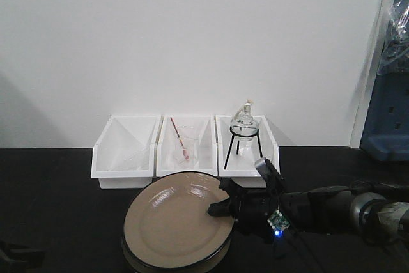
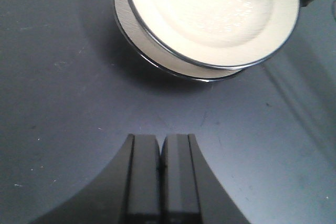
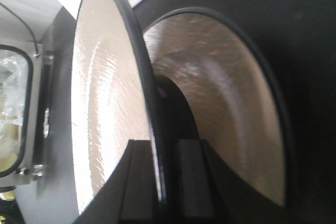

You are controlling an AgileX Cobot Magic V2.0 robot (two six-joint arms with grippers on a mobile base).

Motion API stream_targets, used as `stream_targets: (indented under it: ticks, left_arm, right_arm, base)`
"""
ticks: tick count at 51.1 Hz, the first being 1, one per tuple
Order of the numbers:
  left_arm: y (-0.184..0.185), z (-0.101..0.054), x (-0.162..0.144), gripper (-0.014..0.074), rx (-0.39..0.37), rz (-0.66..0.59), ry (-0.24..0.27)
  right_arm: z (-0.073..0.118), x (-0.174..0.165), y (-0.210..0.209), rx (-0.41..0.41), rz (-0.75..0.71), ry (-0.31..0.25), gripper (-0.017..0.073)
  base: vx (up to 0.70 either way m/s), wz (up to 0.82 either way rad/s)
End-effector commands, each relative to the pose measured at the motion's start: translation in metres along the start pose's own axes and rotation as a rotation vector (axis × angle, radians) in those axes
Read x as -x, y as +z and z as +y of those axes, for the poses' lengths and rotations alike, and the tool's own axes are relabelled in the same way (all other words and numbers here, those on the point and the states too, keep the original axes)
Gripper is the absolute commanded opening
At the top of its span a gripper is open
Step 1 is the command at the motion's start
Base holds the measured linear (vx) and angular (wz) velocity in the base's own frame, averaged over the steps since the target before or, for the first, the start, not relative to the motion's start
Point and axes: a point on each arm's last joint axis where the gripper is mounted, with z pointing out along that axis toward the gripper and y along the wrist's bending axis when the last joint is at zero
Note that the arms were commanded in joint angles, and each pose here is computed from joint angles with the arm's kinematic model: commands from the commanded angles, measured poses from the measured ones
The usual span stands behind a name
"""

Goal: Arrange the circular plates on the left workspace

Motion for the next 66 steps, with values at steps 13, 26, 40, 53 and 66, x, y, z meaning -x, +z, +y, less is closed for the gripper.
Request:
stream_targets:
  ticks: [13, 26, 40, 53, 66]
  left_arm:
    - [-0.011, -0.007, 0.011, -0.0003, -0.014, -0.071, -0.015]
    - [-0.011, -0.007, 0.011, -0.0003, -0.015, -0.07, -0.014]
    - [-0.011, -0.005, 0.012, -0.0003, 0.001, -0.075, -0.008]
    - [-0.011, -0.003, 0.013, -0.0003, 0.022, -0.089, -0.007]
    - [-0.012, -0.002, 0.008, -0.0001, 0.063, -0.078, 0.025]
  right_arm:
    - [0.033, 0.012, -0.019, 0.064, -0.02, -0.131, 0.0301]
    - [0.026, 0.012, -0.026, -0.021, 0.03, -0.419, 0.0477]
    - [0.037, 0.031, -0.065, -0.188, -0.027, -0.734, 0.0477]
    - [0.054, 0.046, -0.118, -0.324, -0.081, -0.832, 0.0343]
    - [0.077, 0.03, -0.207, -0.481, -0.225, -0.715, -0.0011]
  base:
    - [0.0, 0.0]
    - [0.0, 0.0]
    - [0.0, 0.0]
    - [0.0, 0.0]
    - [0.0, 0.0]
